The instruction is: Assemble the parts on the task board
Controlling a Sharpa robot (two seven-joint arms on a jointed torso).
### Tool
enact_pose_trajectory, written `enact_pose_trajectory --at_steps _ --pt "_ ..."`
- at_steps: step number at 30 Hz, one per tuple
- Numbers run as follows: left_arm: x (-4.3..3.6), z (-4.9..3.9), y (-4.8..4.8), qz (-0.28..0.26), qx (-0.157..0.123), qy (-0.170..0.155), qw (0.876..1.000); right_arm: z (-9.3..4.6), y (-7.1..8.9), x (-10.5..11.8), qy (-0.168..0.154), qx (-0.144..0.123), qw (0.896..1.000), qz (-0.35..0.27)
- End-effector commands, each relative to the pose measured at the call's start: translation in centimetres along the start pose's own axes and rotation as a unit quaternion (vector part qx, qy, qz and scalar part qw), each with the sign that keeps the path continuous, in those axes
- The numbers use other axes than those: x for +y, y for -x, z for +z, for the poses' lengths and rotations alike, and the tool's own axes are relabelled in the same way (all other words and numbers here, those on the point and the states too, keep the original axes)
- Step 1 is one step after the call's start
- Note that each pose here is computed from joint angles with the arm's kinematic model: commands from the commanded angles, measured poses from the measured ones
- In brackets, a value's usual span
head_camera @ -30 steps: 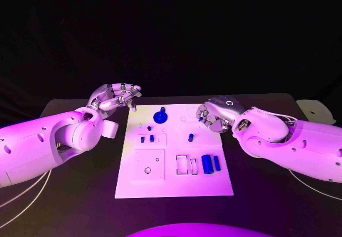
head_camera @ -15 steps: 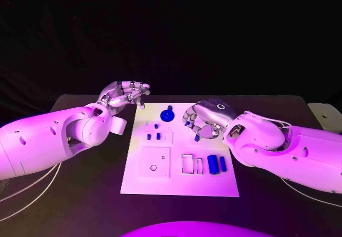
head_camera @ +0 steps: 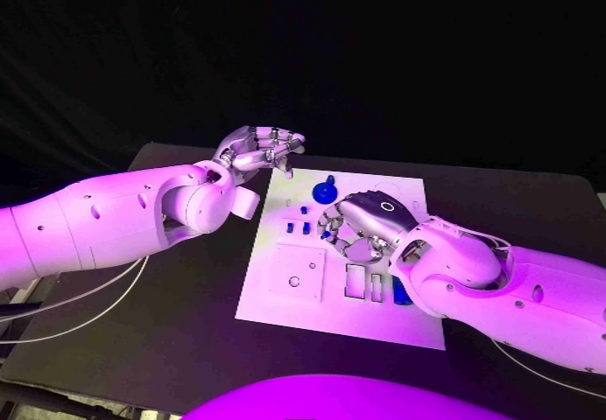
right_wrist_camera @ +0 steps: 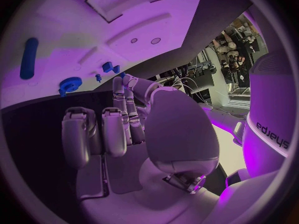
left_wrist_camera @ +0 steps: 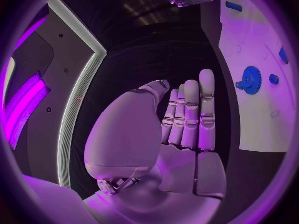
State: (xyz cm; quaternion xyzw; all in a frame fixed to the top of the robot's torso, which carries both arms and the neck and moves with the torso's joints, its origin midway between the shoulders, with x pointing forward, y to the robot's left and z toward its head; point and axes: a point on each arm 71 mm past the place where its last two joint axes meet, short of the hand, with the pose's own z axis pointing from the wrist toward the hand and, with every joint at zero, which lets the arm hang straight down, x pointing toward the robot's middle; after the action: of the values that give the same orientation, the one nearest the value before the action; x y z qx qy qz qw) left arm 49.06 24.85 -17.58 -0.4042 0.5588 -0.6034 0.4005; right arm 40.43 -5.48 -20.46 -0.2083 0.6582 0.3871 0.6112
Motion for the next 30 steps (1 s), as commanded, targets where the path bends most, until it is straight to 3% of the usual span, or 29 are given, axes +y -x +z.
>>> enact_pose_trajectory --at_steps 1,11,30 --pt "-0.06 0.14 -0.43 -0.009 0.01 -0.001 1.0 0.1 -1.2 0.4 0.009 0.017 1.0 0.012" --pt "-0.03 0.35 -0.9 -0.012 0.016 -0.001 1.0 0.4 -3.3 0.7 0.009 0.038 0.999 0.024" --pt "0.02 0.39 -0.85 -0.012 0.016 0.001 1.0 0.3 -3.9 0.4 0.005 0.059 0.998 0.022"
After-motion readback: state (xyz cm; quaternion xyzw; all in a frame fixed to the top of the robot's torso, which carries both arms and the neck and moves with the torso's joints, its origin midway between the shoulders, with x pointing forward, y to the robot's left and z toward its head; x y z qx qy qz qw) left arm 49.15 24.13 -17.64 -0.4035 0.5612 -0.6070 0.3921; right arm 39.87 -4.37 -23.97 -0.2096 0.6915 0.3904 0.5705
